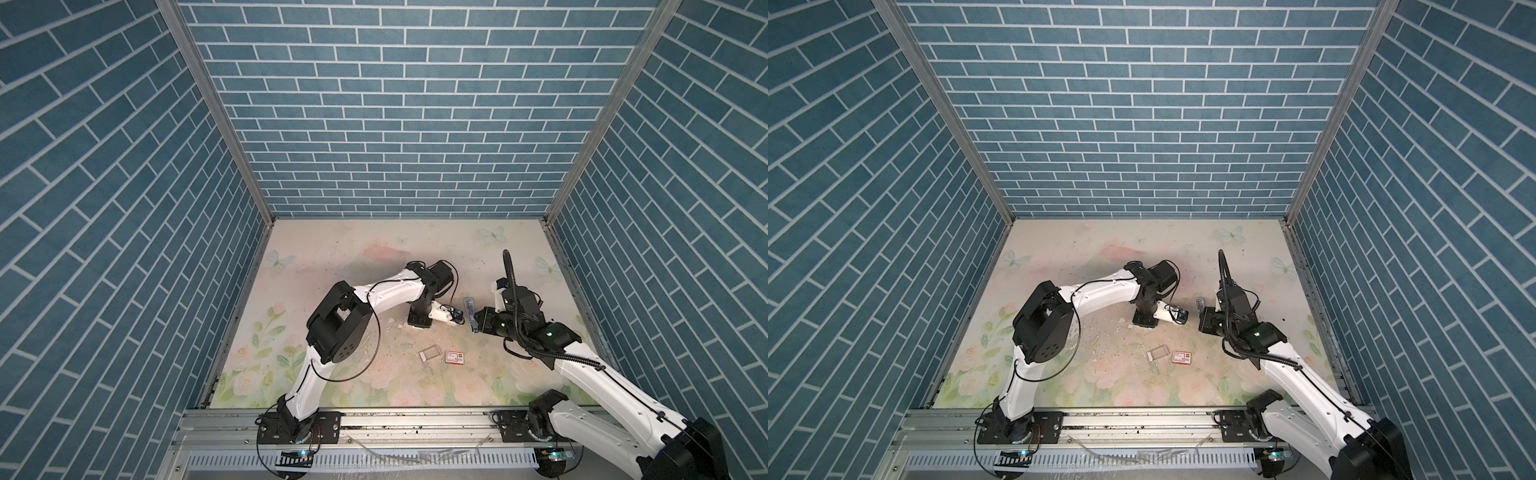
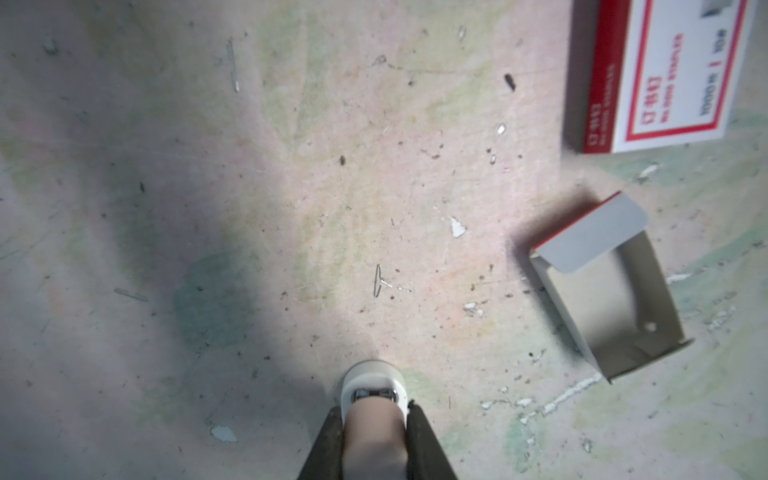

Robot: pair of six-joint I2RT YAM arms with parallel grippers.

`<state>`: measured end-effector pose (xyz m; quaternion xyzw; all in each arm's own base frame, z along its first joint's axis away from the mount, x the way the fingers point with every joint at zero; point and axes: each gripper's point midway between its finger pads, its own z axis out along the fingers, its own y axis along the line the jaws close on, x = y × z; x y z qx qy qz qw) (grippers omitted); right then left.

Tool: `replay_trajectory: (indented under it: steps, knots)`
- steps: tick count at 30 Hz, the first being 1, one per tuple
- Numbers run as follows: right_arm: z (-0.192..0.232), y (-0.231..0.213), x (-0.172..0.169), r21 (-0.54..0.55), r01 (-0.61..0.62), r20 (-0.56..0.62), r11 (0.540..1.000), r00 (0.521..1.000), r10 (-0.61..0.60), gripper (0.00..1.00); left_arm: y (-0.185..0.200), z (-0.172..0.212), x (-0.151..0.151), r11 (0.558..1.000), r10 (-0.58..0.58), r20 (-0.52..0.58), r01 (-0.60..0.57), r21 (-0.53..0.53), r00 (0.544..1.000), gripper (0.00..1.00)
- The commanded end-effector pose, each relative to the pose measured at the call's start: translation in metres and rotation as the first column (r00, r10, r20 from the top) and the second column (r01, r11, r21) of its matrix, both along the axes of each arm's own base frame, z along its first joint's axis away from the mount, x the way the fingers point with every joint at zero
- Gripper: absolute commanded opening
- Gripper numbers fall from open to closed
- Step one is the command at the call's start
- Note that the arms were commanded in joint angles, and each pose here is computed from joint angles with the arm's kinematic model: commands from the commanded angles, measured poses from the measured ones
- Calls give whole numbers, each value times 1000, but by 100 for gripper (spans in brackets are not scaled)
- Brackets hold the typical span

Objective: Load the staples into the stapler

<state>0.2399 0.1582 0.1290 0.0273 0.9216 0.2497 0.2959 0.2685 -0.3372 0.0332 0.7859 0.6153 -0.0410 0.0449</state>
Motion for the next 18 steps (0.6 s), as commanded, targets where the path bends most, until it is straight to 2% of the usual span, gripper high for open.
replay_trajectory:
  steps: [1, 8, 18]
  knots:
    - [-4, -7, -3, -24, 6, 1, 1000, 1000, -6, 10, 43, -67, -43, 972, 17, -179, 25, 233, 984, 6]
    - [-7, -12, -5, -35, 26, 4, 999, 1000, -26, 10, 44, -75, -49, 966, 20, -189, 30, 256, 982, 5]
    - [-7, -17, -8, -41, 44, 10, 998, 999, -44, 10, 30, -55, -35, 984, 26, -119, -5, 180, 993, 8]
